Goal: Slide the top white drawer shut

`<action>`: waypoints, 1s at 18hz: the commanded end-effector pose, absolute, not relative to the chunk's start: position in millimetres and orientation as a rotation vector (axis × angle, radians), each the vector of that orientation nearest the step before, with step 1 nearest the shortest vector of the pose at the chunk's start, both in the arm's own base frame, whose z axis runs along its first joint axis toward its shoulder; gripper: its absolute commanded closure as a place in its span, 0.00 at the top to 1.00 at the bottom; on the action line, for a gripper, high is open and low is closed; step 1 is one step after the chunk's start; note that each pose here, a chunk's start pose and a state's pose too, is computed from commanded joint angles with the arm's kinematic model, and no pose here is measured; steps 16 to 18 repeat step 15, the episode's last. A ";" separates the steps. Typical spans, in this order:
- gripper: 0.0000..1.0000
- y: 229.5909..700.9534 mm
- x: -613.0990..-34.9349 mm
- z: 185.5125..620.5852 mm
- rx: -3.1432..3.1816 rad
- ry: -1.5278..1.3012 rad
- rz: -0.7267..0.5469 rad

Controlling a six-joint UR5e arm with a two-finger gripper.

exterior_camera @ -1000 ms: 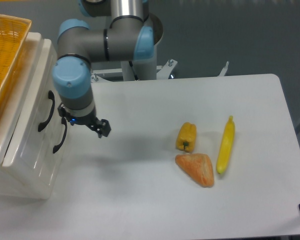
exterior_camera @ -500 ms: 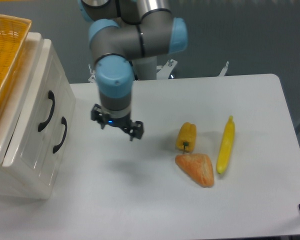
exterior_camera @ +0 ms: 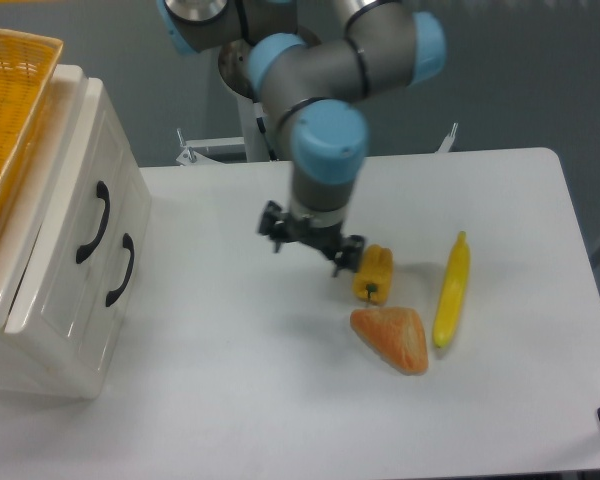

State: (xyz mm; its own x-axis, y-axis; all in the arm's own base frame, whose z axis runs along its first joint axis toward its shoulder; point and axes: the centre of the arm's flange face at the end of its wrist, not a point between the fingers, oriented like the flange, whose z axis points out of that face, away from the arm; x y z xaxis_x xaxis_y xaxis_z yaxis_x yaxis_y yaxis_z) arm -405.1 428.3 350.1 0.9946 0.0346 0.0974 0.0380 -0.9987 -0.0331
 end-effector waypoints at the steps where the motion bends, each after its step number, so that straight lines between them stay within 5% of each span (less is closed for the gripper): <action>1: 1.00 417.2 -414.8 349.3 -3.107 -0.042 -0.148; 7: 1.00 372.1 -452.6 358.7 -3.120 0.051 -0.091; 18: 1.00 357.4 -476.3 379.0 -3.095 0.221 -0.014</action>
